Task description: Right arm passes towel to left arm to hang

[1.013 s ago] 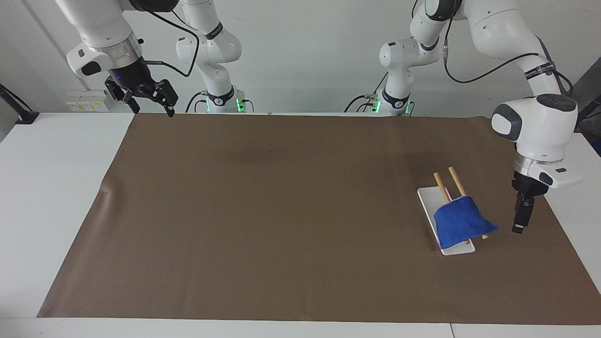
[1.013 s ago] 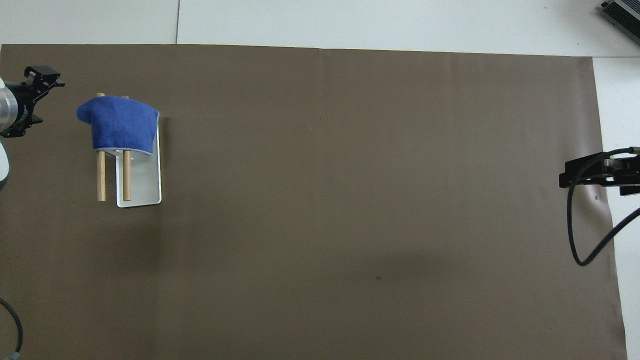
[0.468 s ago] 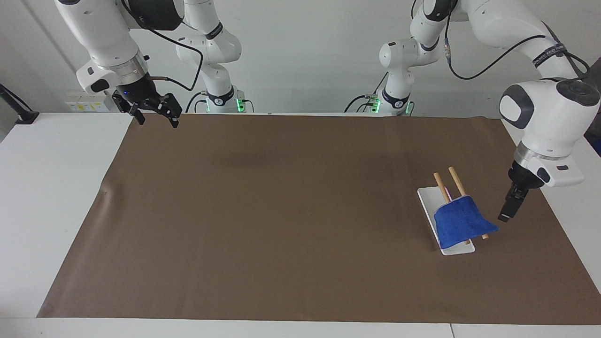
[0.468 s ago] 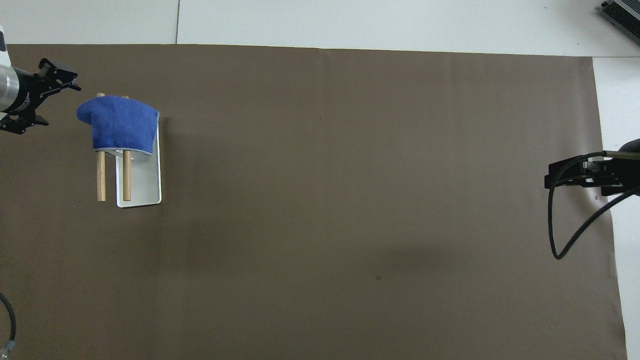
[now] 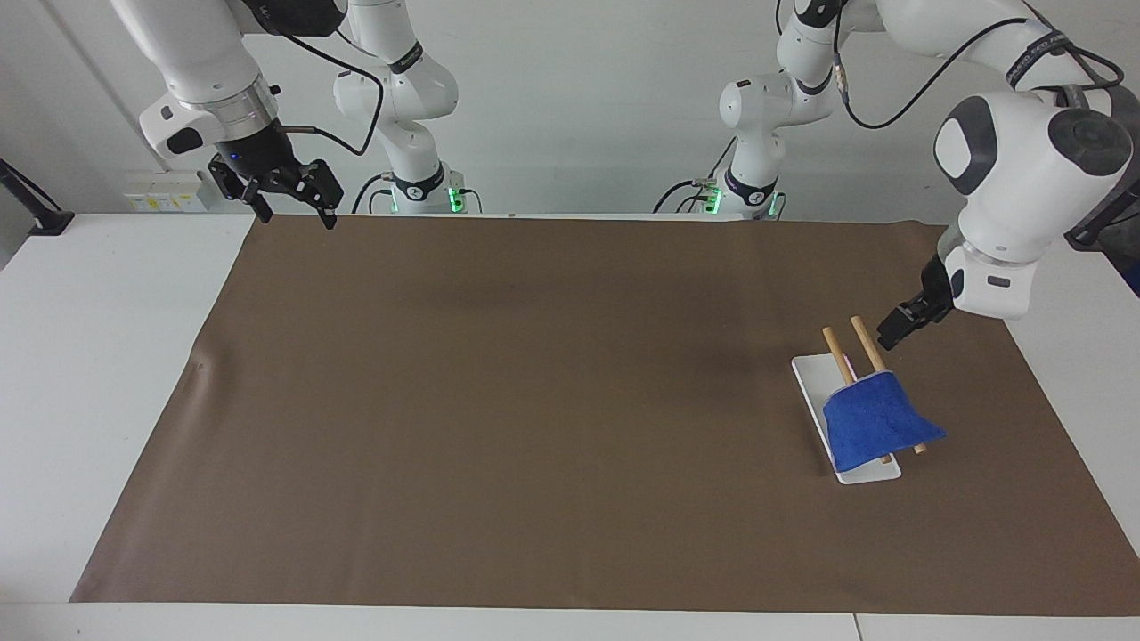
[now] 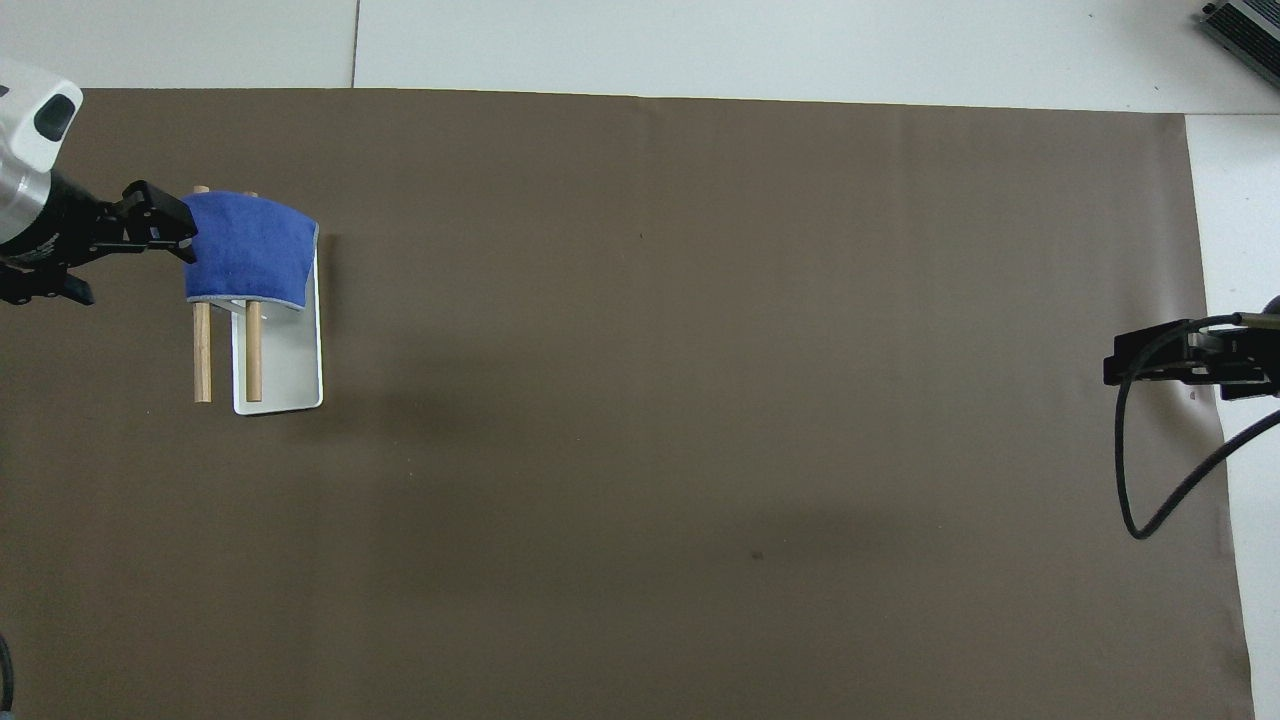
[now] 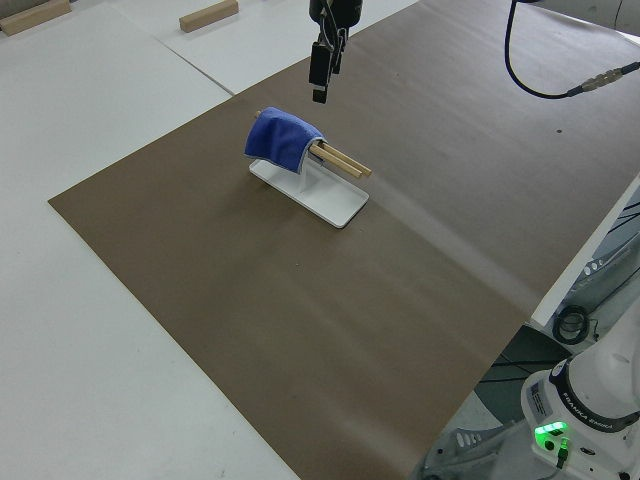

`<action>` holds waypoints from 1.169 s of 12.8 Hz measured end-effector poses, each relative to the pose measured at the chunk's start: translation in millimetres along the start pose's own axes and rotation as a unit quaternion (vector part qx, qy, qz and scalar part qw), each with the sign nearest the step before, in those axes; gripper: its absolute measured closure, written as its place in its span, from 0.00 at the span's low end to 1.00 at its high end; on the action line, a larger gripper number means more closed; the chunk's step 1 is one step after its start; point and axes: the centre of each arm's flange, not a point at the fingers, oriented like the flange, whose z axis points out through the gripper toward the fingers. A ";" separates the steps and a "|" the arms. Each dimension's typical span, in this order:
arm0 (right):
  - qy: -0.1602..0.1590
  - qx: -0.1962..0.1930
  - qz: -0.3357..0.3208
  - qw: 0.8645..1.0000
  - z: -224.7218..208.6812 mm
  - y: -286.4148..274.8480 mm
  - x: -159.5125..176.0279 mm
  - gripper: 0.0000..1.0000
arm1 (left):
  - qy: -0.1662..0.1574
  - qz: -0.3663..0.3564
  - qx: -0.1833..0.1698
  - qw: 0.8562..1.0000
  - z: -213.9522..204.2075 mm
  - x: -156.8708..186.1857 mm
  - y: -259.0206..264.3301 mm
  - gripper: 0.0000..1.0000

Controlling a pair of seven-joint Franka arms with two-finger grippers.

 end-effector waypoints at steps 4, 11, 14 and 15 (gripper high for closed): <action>0.000 0.000 0.000 1.000 0.0 0.4 0.0 0.00 | 0.033 0.062 -0.001 0.998 -78.2 -50.8 -17.4 0.00; 0.000 0.000 0.000 1.000 0.0 0.4 0.0 0.00 | 0.036 0.066 -0.004 0.997 -82.9 -55.5 -18.9 0.00; 0.000 0.000 0.000 1.000 0.0 0.4 0.0 0.00 | 0.034 0.079 -0.015 0.996 -80.2 -52.8 -22.1 0.00; 0.000 0.000 0.000 1.000 0.0 0.4 0.0 0.00 | 0.036 0.097 -0.016 0.994 -79.1 -51.8 -22.7 0.00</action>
